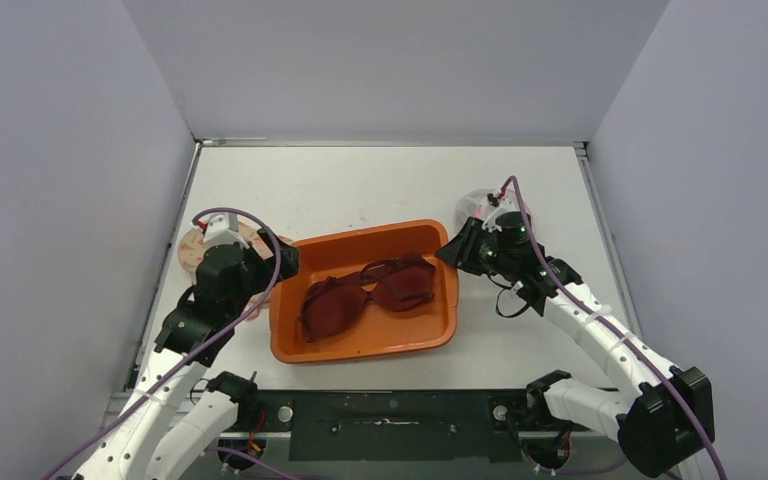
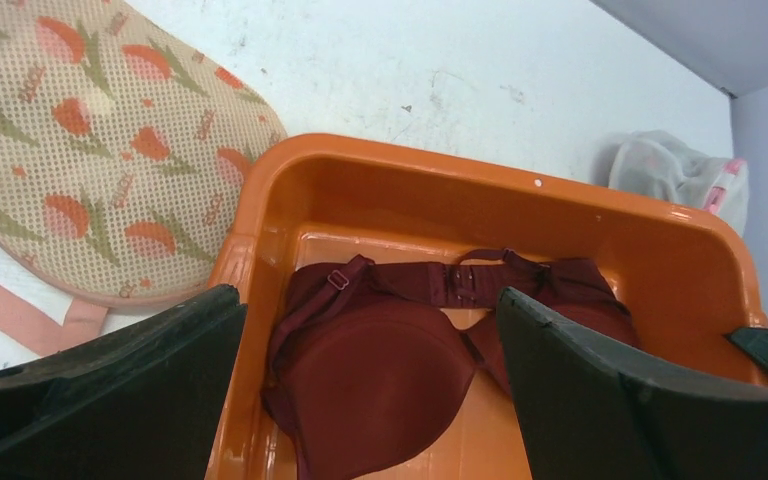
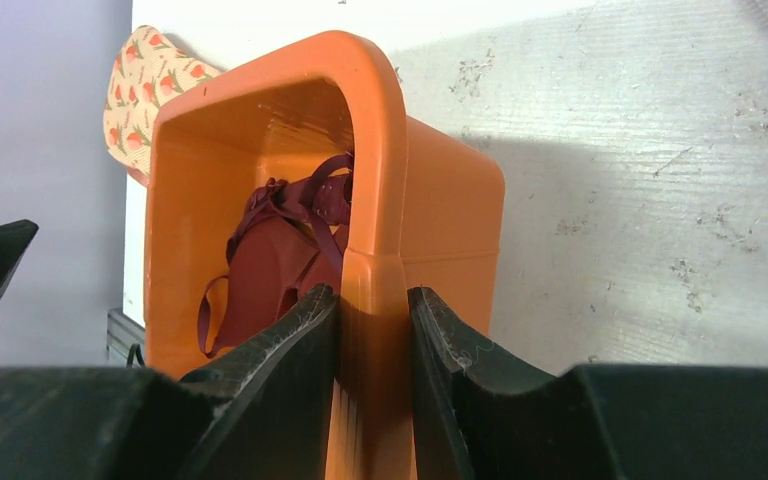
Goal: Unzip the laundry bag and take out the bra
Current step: Pick up the bin from the center of the board.
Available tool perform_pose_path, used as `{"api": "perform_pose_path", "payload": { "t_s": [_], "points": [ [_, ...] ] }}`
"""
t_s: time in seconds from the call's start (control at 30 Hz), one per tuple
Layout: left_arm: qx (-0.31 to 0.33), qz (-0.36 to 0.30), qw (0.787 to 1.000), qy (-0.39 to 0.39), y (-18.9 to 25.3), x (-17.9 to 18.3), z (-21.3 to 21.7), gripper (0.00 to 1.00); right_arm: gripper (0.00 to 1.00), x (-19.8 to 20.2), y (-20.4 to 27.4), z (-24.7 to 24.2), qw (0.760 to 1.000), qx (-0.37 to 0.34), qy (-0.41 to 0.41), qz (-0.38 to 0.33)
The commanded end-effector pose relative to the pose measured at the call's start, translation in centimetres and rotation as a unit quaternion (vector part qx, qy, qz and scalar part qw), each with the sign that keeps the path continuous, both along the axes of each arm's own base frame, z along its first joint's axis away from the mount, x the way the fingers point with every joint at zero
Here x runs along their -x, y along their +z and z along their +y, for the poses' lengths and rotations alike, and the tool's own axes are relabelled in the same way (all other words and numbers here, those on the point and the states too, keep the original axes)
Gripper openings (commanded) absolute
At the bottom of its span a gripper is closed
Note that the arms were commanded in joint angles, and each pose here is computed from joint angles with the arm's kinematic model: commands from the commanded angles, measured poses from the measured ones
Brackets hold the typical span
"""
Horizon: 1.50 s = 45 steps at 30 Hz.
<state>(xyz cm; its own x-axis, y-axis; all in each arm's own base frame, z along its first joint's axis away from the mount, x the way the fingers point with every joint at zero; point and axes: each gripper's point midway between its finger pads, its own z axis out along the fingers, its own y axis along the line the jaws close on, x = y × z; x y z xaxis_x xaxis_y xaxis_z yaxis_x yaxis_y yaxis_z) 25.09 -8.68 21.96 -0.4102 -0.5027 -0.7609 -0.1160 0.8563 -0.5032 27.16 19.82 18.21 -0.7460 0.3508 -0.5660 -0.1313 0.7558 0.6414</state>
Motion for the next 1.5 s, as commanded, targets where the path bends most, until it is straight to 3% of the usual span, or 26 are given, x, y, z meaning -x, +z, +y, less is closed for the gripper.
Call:
{"api": "perform_pose_path", "payload": {
  "t_s": [0.0, 0.17, 0.4, 0.57, 0.67, 1.0, 1.27, 1.47],
  "points": [
    [-0.016, 0.035, 0.999, -0.007, -0.8, -0.1, -0.2, 0.96, 0.05, -2.1, 1.6, -0.2, 0.998, -0.014, -0.024, -0.049],
    [-0.032, 0.133, 0.990, 0.035, -6.2, 1.7, 1.2, 0.97, 0.05, -1.7, 0.1, -1.3, 0.999, 0.001, -0.029, -0.041],
    [-0.002, 0.182, 0.982, 0.044, -9.9, 2.4, 0.3, 1.00, 0.05, -1.3, -1.9, -1.7, 0.999, 0.005, -0.023, -0.029],
    [-0.005, 0.206, 0.978, 0.037, -11.6, 2.4, -0.1, 0.85, 0.05, -0.9, -2.3, -2.0, 0.999, 0.007, -0.021, -0.032],
    [0.005, 0.202, 0.979, 0.023, -11.6, 2.2, -0.8, 0.71, 0.05, -0.7, -2.5, -2.0, 0.999, 0.009, -0.018, -0.034],
    [0.042, 0.113, 0.993, -0.016, -5.8, 0.9, -2.2, 0.22, 0.05, -1.5, 0.8, -1.9, 0.997, 0.003, -0.022, -0.069],
    [0.029, 0.052, 0.998, -0.014, 0.8, -2.6, -2.7, 0.00, 0.05, -6.0, 7.0, -0.9, 0.990, -0.024, -0.059, -0.127],
    [-0.001, -0.027, 0.999, 0.017, 5.3, -8.6, -2.6, 0.00, 0.05, -12.2, 9.2, -0.4, 0.975, -0.020, -0.111, -0.189]
  ]
}}
